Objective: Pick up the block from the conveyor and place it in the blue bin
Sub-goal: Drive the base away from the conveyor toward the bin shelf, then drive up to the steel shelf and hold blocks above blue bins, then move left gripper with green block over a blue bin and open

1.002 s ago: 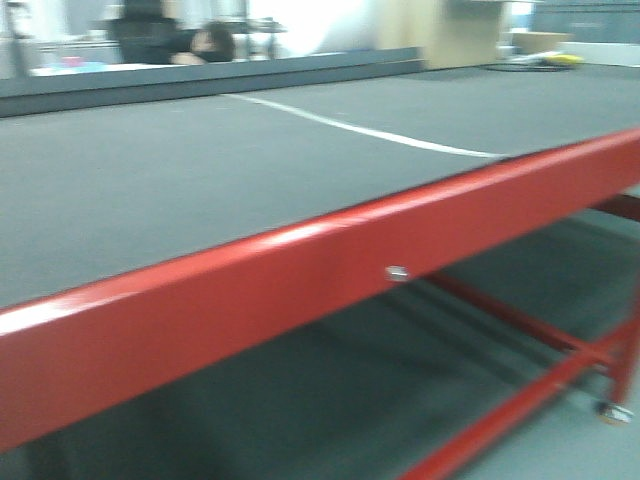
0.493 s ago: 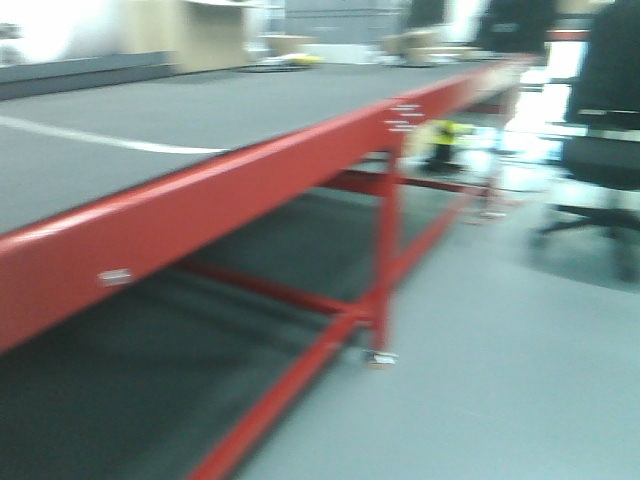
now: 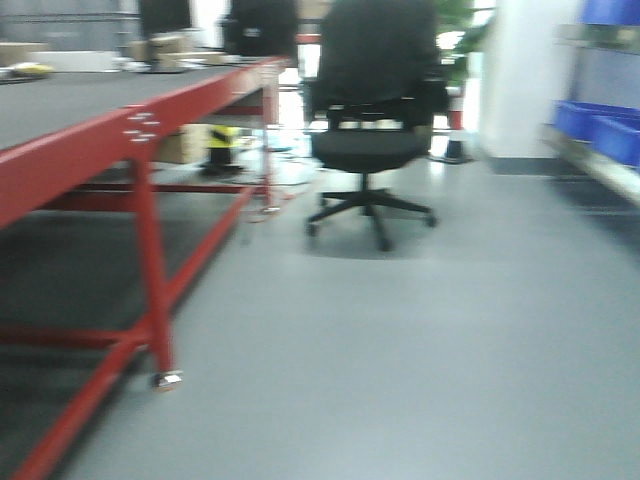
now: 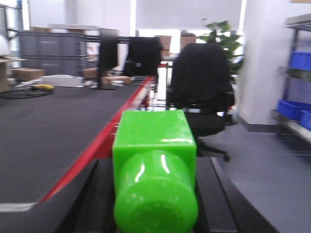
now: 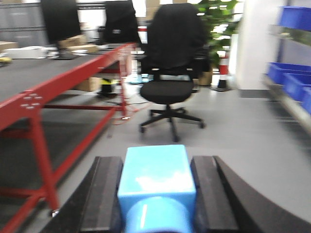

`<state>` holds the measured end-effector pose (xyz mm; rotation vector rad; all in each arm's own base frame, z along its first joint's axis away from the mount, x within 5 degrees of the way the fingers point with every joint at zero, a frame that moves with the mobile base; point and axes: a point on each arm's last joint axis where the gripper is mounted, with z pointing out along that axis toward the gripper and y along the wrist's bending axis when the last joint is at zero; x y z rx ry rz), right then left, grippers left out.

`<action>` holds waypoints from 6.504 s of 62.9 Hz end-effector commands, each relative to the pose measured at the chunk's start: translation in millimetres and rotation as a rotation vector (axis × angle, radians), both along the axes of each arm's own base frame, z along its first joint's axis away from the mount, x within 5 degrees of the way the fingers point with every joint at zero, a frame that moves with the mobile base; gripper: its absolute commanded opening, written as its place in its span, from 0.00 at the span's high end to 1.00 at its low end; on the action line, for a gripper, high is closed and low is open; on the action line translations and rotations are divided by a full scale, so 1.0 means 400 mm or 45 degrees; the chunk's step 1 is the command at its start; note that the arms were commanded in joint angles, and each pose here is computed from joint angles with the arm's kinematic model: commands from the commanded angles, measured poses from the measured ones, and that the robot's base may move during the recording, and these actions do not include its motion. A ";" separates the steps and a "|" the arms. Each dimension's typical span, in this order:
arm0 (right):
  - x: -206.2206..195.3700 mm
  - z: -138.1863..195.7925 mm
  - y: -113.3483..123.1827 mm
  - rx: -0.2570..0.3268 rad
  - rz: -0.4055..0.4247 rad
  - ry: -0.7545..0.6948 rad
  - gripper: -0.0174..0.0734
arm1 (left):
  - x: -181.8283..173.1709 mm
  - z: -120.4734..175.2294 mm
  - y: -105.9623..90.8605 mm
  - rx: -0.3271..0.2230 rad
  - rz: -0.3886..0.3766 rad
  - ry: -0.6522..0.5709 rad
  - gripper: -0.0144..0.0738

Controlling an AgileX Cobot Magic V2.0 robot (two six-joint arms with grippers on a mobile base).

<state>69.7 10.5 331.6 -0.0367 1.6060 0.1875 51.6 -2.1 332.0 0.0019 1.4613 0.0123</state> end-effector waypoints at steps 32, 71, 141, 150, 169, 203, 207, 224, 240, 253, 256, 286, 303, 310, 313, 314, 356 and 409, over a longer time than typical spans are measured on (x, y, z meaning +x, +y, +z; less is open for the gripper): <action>-0.004 0.011 -0.001 -0.010 -0.001 -0.039 0.99 | -0.003 0.004 0.000 0.001 -0.004 -0.024 0.96; -0.004 0.011 -0.001 -0.010 -0.001 -0.039 0.99 | -0.003 0.004 0.000 0.001 -0.004 -0.024 0.96; -0.004 0.011 -0.001 -0.010 -0.001 -0.039 0.99 | -0.003 0.004 0.000 0.001 -0.004 -0.024 0.96; -0.004 0.011 -0.001 -0.010 -0.001 -0.039 0.99 | -0.003 0.004 0.000 0.001 -0.004 -0.024 0.96; -0.004 0.011 -0.001 -0.010 -0.001 -0.039 0.99 | -0.003 0.004 0.000 0.001 -0.004 -0.024 0.96; -0.004 0.011 -0.001 -0.010 -0.001 -0.039 0.99 | -0.003 0.004 0.000 0.001 -0.004 -0.024 0.96; -0.004 0.011 -0.001 -0.010 -0.001 -0.039 0.99 | -0.003 0.004 0.000 0.001 -0.004 -0.024 0.96; -0.004 0.011 -0.001 -0.010 -0.001 -0.039 0.99 | -0.003 0.004 0.000 0.001 -0.004 -0.024 0.96; -0.004 0.011 -0.001 -0.010 -0.001 -0.039 0.99 | -0.003 0.004 0.000 0.001 -0.004 -0.024 0.96; -0.004 0.011 -0.001 -0.010 -0.001 -0.039 0.99 | -0.003 0.004 0.000 0.001 -0.004 -0.024 0.96; -0.004 0.011 -0.001 -0.010 -0.001 -0.039 0.99 | -0.003 0.004 0.000 0.001 -0.004 -0.024 0.96; -0.004 0.011 -0.001 -0.010 -0.001 -0.039 0.99 | -0.003 0.004 0.000 0.001 -0.004 -0.024 0.96; -0.004 0.011 -0.001 -0.010 -0.001 -0.039 0.99 | -0.003 0.004 0.000 0.001 -0.004 -0.024 0.96; -0.004 0.011 -0.001 -0.010 -0.001 -0.039 0.99 | -0.003 0.004 0.000 0.001 -0.004 -0.024 0.96; -0.004 0.011 -0.001 -0.010 -0.001 -0.039 0.99 | -0.003 0.004 0.000 0.001 -0.004 -0.024 0.96; -0.004 0.011 -0.001 -0.010 -0.001 -0.039 0.99 | -0.003 0.004 0.000 0.001 -0.004 -0.024 0.96; -0.004 0.011 -0.001 -0.010 -0.001 -0.039 0.99 | -0.003 0.004 0.000 0.001 -0.004 -0.024 0.96; -0.007 0.035 -0.001 -0.001 0.004 -0.072 0.99 | 0.007 0.027 0.000 -0.011 -0.008 -0.037 0.96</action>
